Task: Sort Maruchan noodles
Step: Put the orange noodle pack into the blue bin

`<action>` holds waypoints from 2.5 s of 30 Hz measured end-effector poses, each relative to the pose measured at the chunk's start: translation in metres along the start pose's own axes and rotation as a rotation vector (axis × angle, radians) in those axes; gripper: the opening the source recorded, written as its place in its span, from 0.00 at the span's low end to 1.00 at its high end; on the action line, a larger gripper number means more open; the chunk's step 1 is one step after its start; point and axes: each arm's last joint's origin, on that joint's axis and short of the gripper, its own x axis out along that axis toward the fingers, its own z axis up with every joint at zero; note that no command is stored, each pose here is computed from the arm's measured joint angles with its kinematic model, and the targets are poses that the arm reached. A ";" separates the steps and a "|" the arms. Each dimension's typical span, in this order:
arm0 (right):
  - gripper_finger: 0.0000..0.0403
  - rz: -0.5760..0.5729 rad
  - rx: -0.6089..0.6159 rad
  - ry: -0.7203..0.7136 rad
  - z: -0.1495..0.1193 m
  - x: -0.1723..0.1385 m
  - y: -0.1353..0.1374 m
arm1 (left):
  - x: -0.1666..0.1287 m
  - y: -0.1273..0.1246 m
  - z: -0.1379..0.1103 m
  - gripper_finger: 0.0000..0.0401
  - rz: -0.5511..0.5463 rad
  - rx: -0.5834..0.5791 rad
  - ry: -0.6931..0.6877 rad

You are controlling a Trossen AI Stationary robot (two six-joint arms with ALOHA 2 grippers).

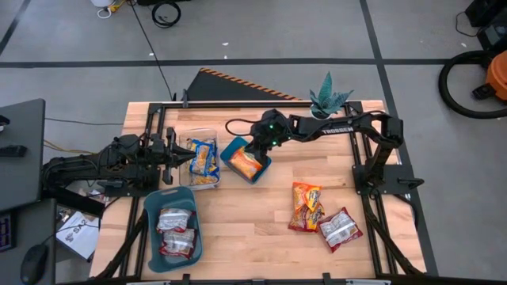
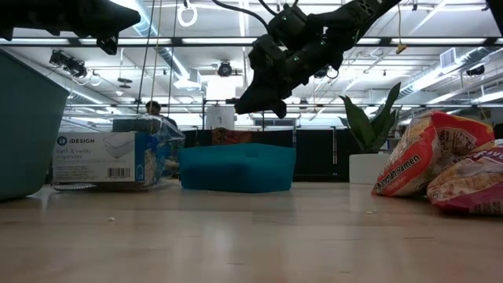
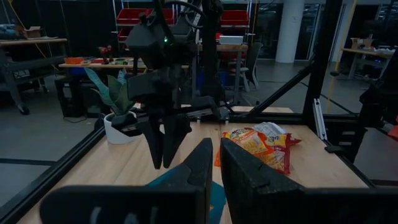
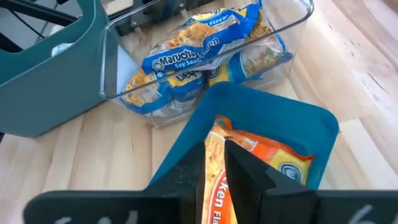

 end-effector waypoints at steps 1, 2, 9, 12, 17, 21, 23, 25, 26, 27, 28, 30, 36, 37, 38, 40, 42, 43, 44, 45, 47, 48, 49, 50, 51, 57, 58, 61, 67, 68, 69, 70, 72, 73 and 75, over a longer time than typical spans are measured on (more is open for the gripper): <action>0.17 -0.002 0.002 0.001 0.000 0.000 -0.001 | 0.000 0.000 0.000 0.09 -0.001 0.000 0.000; 0.17 -0.004 0.003 0.003 0.000 0.000 -0.001 | 0.000 0.000 0.000 0.09 0.000 0.000 0.000; 0.18 0.019 0.103 0.130 0.002 -0.011 0.000 | 0.000 0.000 0.000 0.09 0.000 0.000 0.001; 0.18 -0.001 0.130 0.257 0.000 -0.016 0.014 | 0.000 0.000 0.000 0.09 0.000 0.000 0.002; 0.18 -0.098 0.080 0.444 -0.015 -0.016 0.061 | 0.000 0.000 0.000 0.09 0.000 0.000 0.002; 0.18 -0.139 -0.007 0.528 -0.026 -0.018 0.106 | 0.000 0.000 0.000 0.09 0.000 0.011 0.002; 0.18 -0.161 -0.031 0.545 -0.030 -0.021 0.127 | 0.000 0.000 0.000 0.09 0.000 0.042 0.002; 0.18 -0.176 -0.047 0.564 -0.039 -0.023 0.146 | 0.000 0.000 0.000 0.09 0.000 0.079 -0.002; 0.18 -0.185 -0.059 0.585 -0.045 -0.025 0.155 | 0.000 0.000 0.001 0.09 0.000 0.094 -0.008; 0.18 -0.194 -0.074 0.608 -0.051 -0.027 0.163 | 0.000 0.000 0.002 0.09 0.001 0.106 -0.015; 0.19 -0.201 -0.094 0.633 -0.057 -0.029 0.171 | 0.000 0.000 0.002 0.09 0.001 0.112 -0.022; 0.21 -0.232 -0.127 0.673 -0.067 -0.035 0.182 | 0.000 0.000 0.003 0.09 0.002 0.121 -0.035; 0.32 -0.371 -0.130 0.704 -0.085 -0.047 0.200 | 0.000 0.000 0.005 0.09 0.003 0.132 -0.050; 0.34 -0.387 -0.131 0.707 -0.088 -0.049 0.203 | 0.000 0.000 0.005 0.09 0.003 0.132 -0.050; 0.36 -0.401 -0.135 0.710 -0.090 -0.050 0.205 | 0.000 0.000 0.005 0.09 0.003 0.132 -0.050; 0.39 -0.432 -0.149 0.714 -0.095 -0.054 0.209 | 0.000 0.000 0.005 0.09 0.002 0.131 -0.050; 0.41 -0.458 -0.160 0.719 -0.102 -0.056 0.212 | 0.000 0.000 0.005 0.09 0.003 0.131 -0.050; 0.41 -0.467 -0.163 0.726 -0.107 -0.056 0.212 | 0.000 0.000 0.005 0.09 0.002 0.131 -0.049; 0.42 -0.478 -0.165 0.736 -0.113 -0.056 0.212 | 0.000 0.000 0.005 0.09 0.002 0.128 -0.048; 0.42 -0.485 -0.164 0.747 -0.119 -0.055 0.212 | 0.000 0.000 0.005 0.09 0.002 0.120 -0.046; 0.42 -0.496 -0.151 0.780 -0.131 -0.055 0.210 | 0.000 0.000 0.004 0.09 0.001 0.098 -0.043; 0.42 -0.502 -0.145 0.798 -0.136 -0.055 0.208 | 0.000 0.000 0.004 0.09 0.001 0.090 -0.043; 0.41 -0.504 -0.143 0.815 -0.141 -0.055 0.207 | 0.000 0.000 0.004 0.09 0.001 0.081 -0.043; 0.41 -0.504 -0.145 0.834 -0.145 -0.055 0.205 | 0.000 0.000 0.004 0.09 0.000 0.078 -0.042; 0.41 -0.500 -0.156 0.853 -0.148 -0.055 0.204 | 0.000 0.000 0.004 0.09 0.001 0.078 -0.042; 0.31 -0.517 -0.190 0.895 -0.155 -0.054 0.193 | 0.000 0.000 0.003 0.09 -0.001 0.059 -0.024; 0.28 -0.514 -0.195 0.898 -0.154 -0.053 0.191 | 0.000 0.000 0.002 0.09 0.000 0.049 -0.023; 0.17 -0.516 -0.212 0.904 -0.152 -0.052 0.187 | 0.000 0.000 0.002 0.09 -0.001 0.044 -0.020; 0.03 -0.531 -0.211 0.908 -0.145 -0.049 0.176 | 0.000 0.000 0.001 0.09 -0.001 -0.005 -0.005; 0.04 -0.538 -0.210 0.907 -0.142 -0.050 0.174 | 0.000 0.000 0.000 0.09 -0.001 -0.009 -0.002; 0.04 -0.539 -0.211 0.905 -0.138 -0.050 0.173 | 0.000 0.000 0.000 0.09 -0.001 -0.010 0.000; 0.04 -0.536 -0.215 0.902 -0.133 -0.050 0.172 | 0.000 0.000 0.000 0.09 -0.001 -0.009 0.001; 0.02 -0.547 -0.235 0.896 -0.122 -0.052 0.170 | 0.000 0.000 0.000 0.09 -0.001 -0.010 0.001; 0.02 -0.557 -0.245 0.888 -0.116 -0.053 0.169 | 0.000 0.000 0.000 0.09 -0.001 -0.009 0.001; 0.02 -0.588 -0.266 0.851 -0.102 -0.055 0.168 | 0.000 0.000 0.000 0.09 -0.001 -0.005 0.002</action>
